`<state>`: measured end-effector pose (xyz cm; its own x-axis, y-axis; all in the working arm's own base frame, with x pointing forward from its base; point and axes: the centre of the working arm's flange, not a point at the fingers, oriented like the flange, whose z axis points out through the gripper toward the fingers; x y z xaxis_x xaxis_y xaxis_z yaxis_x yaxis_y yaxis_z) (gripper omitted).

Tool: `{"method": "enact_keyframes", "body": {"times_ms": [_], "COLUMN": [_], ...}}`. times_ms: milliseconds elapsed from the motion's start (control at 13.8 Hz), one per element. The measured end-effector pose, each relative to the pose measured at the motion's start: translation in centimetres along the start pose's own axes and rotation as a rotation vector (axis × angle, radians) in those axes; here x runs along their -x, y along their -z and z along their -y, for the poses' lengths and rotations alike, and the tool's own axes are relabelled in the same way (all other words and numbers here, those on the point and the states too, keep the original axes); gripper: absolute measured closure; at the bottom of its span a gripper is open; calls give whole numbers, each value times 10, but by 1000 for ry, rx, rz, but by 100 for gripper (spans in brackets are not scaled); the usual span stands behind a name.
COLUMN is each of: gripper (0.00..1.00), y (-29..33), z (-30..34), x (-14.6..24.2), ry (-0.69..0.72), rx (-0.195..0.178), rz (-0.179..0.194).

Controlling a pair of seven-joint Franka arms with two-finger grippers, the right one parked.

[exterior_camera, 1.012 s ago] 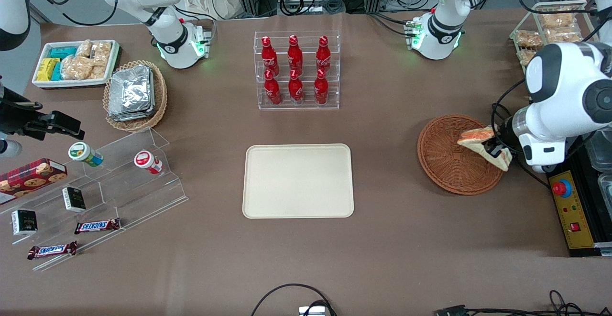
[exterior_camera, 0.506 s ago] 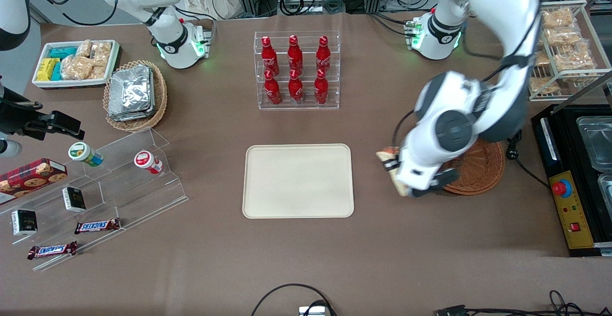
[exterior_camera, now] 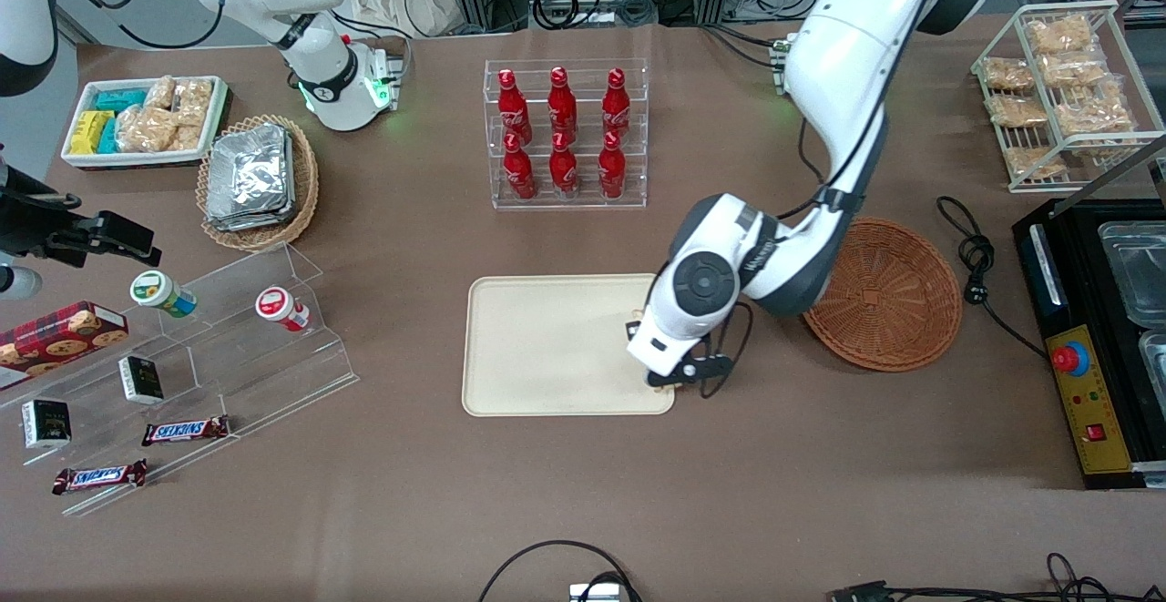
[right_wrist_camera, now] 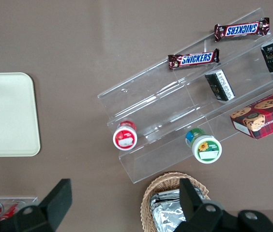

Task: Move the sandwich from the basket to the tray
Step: 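Lift the sandwich out of the basket and carry it over the cream tray, then lower the sandwich onto the tray and open the left gripper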

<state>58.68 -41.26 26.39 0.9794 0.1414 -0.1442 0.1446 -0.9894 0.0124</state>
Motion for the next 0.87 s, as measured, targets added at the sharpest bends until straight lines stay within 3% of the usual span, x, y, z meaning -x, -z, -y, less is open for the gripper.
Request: {"method": "enact_keyframes", "body": {"times_ms": [361, 723, 867], "gripper": [82, 37, 17], "y": [-41, -21, 11], "z": [-13, -14, -6], "x": [14, 5, 2], "ry": [-38, -33, -22], "rx": [-36, -18, -32], "rz": [41, 13, 8]}}
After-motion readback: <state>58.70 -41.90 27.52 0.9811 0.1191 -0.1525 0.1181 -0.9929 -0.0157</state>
